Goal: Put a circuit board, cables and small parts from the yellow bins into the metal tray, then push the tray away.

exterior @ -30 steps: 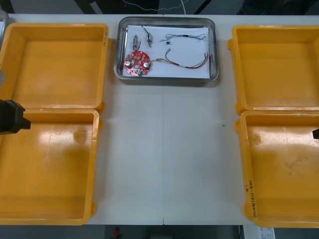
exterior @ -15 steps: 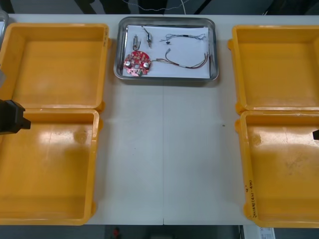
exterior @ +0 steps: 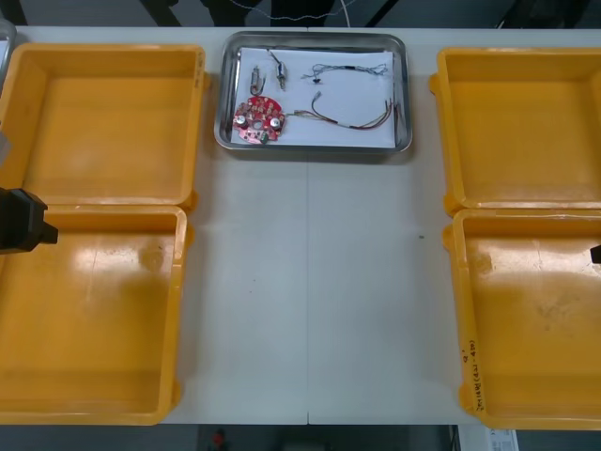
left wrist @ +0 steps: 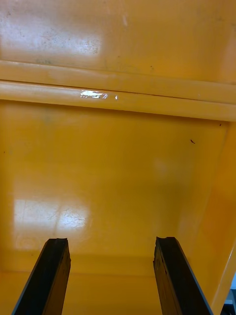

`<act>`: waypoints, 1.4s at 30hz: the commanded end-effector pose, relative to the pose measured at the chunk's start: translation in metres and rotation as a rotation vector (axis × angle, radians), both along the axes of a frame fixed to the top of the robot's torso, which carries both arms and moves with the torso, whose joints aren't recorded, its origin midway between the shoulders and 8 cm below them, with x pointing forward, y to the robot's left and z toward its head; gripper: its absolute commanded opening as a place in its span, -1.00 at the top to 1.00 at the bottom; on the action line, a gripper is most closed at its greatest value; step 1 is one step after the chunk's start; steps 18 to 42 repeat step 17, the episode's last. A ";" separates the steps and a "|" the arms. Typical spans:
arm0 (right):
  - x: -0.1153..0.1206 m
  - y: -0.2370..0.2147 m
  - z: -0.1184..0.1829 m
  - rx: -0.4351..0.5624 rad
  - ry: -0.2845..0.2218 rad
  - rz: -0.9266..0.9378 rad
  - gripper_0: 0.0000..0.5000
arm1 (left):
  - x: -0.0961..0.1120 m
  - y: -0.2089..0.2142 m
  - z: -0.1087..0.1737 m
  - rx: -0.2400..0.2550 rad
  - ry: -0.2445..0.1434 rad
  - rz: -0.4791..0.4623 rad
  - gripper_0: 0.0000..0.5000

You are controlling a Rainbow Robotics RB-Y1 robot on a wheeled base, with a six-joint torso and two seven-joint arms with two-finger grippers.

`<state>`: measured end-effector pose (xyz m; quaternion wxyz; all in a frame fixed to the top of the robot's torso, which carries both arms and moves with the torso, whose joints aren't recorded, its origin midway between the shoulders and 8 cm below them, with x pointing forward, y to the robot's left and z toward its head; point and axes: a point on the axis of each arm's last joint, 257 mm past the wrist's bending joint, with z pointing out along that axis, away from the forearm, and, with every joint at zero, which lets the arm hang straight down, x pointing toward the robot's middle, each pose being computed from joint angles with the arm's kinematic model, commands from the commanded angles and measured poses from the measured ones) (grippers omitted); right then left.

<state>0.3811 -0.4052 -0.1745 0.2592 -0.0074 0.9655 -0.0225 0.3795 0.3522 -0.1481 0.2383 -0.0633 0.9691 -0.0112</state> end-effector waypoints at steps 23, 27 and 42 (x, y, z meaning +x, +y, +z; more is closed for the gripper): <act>-0.005 -0.017 0.016 -0.023 -0.028 -0.058 -1.00 | -0.004 0.014 0.014 0.081 -0.021 -0.059 -1.00; -0.005 -0.017 0.016 -0.023 -0.028 -0.058 -1.00 | -0.004 0.014 0.014 0.081 -0.021 -0.059 -1.00; -0.005 -0.017 0.016 -0.023 -0.028 -0.058 -1.00 | -0.004 0.014 0.014 0.081 -0.021 -0.059 -1.00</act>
